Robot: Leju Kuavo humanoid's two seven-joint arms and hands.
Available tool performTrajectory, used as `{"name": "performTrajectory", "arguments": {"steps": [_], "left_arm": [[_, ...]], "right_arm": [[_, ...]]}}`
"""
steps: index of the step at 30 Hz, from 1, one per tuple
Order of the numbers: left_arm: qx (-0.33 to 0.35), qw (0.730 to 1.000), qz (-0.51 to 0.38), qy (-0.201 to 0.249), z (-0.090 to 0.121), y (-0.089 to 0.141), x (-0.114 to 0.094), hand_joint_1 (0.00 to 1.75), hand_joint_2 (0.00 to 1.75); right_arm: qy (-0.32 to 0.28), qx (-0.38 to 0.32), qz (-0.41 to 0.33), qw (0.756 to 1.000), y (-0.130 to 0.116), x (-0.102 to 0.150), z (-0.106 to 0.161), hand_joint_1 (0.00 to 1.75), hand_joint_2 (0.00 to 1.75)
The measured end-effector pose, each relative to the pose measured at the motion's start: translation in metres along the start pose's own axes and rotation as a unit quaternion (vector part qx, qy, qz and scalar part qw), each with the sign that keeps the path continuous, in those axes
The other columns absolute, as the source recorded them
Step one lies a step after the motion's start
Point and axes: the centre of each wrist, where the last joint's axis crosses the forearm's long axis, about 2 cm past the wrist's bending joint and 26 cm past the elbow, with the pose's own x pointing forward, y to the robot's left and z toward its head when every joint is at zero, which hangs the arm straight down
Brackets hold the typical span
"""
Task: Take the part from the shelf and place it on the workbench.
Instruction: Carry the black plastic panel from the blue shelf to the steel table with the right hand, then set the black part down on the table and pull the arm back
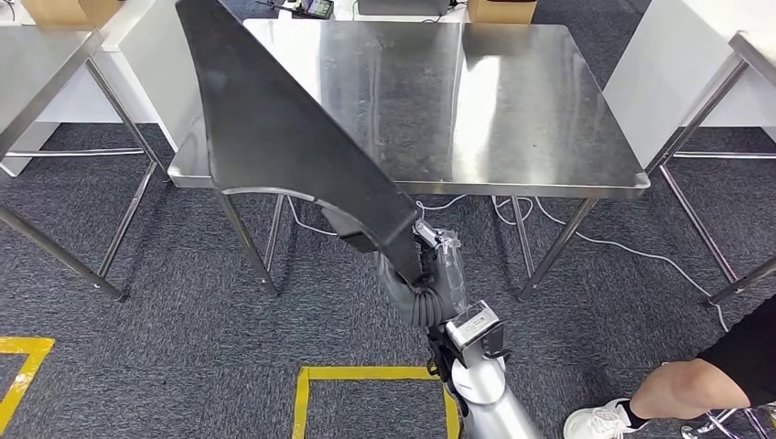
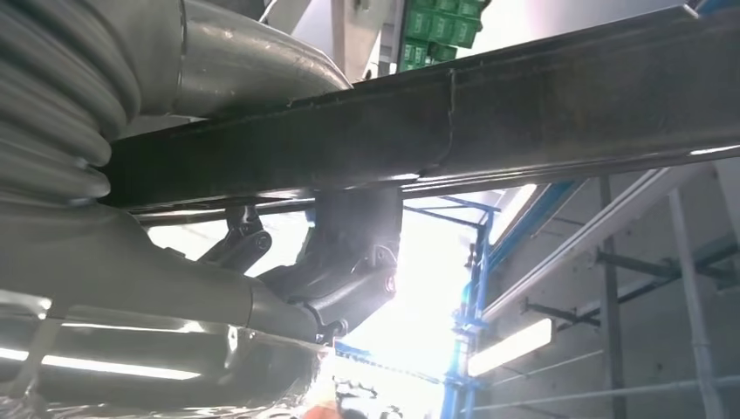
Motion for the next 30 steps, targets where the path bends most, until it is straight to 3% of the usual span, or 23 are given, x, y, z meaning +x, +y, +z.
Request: {"name": "performTrajectory", "arguments": {"steps": [12, 30], "left_arm": [[0.0, 1.0, 0.0, 0.003, 0.001, 0.0, -0.001, 0.0, 1.75], [-0.009, 1.0, 0.002, 0.013, 0.002, -0.01, 0.0, 0.0, 1.75]], "right_arm": [[-0.002, 0.001, -0.005, 1.0, 0.004, -0.002, -0.008, 1.71, 1.75], [-0.013, 0.001, 0.045, 0.999, -0.005, -0.001, -0.011, 1.71, 1.75]]}}
